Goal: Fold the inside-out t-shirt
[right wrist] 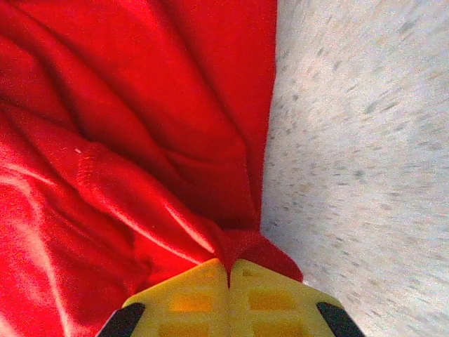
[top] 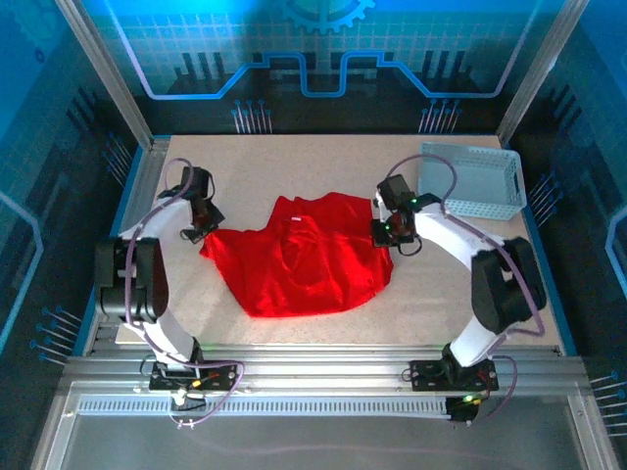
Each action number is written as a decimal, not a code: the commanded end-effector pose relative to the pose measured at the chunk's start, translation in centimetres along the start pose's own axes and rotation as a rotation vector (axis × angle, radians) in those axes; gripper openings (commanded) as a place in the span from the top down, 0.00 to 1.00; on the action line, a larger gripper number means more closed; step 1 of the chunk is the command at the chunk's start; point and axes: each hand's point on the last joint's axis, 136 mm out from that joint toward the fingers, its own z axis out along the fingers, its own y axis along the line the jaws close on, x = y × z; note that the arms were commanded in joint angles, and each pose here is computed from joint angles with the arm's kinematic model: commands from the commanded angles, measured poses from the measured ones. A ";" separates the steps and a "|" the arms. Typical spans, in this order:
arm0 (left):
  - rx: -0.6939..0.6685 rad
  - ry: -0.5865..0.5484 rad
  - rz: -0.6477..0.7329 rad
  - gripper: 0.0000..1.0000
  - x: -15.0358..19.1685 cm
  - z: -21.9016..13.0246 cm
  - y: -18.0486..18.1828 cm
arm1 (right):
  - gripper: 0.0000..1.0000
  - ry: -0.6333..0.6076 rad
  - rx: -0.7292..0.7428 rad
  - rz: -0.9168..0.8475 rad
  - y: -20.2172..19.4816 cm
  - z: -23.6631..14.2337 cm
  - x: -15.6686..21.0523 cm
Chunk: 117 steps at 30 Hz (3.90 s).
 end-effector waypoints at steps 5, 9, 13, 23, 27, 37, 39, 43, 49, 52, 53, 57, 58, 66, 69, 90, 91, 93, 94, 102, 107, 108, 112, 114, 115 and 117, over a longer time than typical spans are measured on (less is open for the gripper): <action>0.159 -0.253 -0.083 1.00 -4.3 -11.0 -0.7 | 1.00 -0.379 0.118 -0.084 -0.9 -15.5 -5.6; 0.062 -0.397 -0.182 1.00 -5.1 -15.1 3.7 | 1.00 -0.473 0.107 -0.136 0.8 -19.2 -5.3; 0.041 -0.343 -0.213 1.00 -3.9 -13.3 5.3 | 0.97 -0.392 0.096 -0.258 5.0 -16.3 -2.4; 0.026 -0.160 -0.171 1.00 -0.8 -7.7 5.3 | 0.69 -0.026 0.241 -0.168 2.6 -5.4 4.9; 0.028 -0.157 -0.167 1.00 -0.7 -7.5 5.4 | 0.49 -0.058 0.192 -0.179 2.0 -5.7 4.6; 0.023 -0.144 -0.161 1.00 -0.6 -7.1 5.3 | 0.39 -0.096 0.036 -0.525 9.4 -5.2 8.5; 0.025 -0.144 -0.162 1.00 -0.6 -7.1 5.3 | 0.36 -0.070 0.090 -0.546 9.4 -3.8 8.6; 0.044 -0.142 -0.163 1.00 -0.7 -7.1 4.9 | 0.37 -0.031 0.204 -0.564 9.0 -0.7 7.6; 0.048 -0.137 -0.156 1.00 -0.7 -7.0 4.7 | 0.71 -0.019 0.296 -0.482 6.8 1.2 3.9; 0.051 -0.136 -0.159 1.00 -0.9 -6.9 4.6 | 0.96 -0.056 0.197 -0.409 6.7 -0.2 1.6; 0.052 -0.136 -0.160 1.00 -1.0 -6.9 4.6 | 0.99 -0.073 0.145 -0.376 6.8 -1.0 0.7; 0.057 -0.141 -0.168 1.00 -1.7 -6.6 4.1 | 1.00 -0.071 -0.035 -0.171 5.0 -2.1 -2.0; 0.056 -0.140 -0.170 1.00 -1.9 -6.4 4.0 | 0.99 -0.052 -0.050 -0.115 3.9 -1.6 -2.5; 0.026 -0.028 -0.172 1.00 -2.0 -2.2 3.1 | 0.69 0.073 0.092 0.062 -3.5 3.1 -3.4; 0.022 -0.007 -0.164 1.00 -1.7 -1.5 3.1 | 0.56 0.016 0.159 -0.019 -3.6 1.2 -3.7; 0.027 -0.006 -0.162 1.00 -1.5 -1.7 3.2 | 0.62 0.004 0.324 -0.209 -2.9 0.9 -1.9; 0.029 -0.007 -0.162 1.00 -1.5 -1.8 3.2 | 0.63 0.014 0.323 -0.213 -2.9 1.1 -1.8; 0.029 -0.005 -0.162 1.00 -1.5 -1.7 3.1 | 0.63 0.033 0.331 -0.216 -3.1 1.9 -1.5; 0.030 -0.007 -0.162 1.00 -1.5 -1.7 3.1 | 0.63 0.043 0.339 -0.213 -3.4 2.4 -1.4; 0.033 -0.005 -0.162 1.00 -1.5 -1.8 3.1 | 0.56 0.051 0.331 -0.179 -4.4 4.6 -2.4; 0.035 -0.005 -0.163 1.00 -1.5 -1.9 3.0 | 0.64 0.051 0.264 -0.164 -3.5 5.8 -3.2; 0.035 -0.005 -0.163 1.00 -1.5 -1.9 3.1 | 0.69 0.048 0.259 -0.164 -3.4 5.8 -3.4; 0.038 -0.011 -0.162 1.00 -1.6 -2.2 3.1 | 0.95 0.033 0.300 -0.167 -3.7 4.6 -3.8; 0.047 -0.019 -0.161 1.00 -1.8 -2.6 2.9 | 1.00 0.007 0.326 -0.177 -3.9 3.0 -4.0; 0.058 -0.028 -0.164 1.00 -2.0 -3.0 2.7 | 1.00 -0.012 0.339 -0.179 -3.9 1.8 -4.2; 0.094 -0.051 -0.167 1.00 -2.5 -4.2 2.1 | 1.00 -0.051 0.346 -0.184 -3.7 -0.9 -4.5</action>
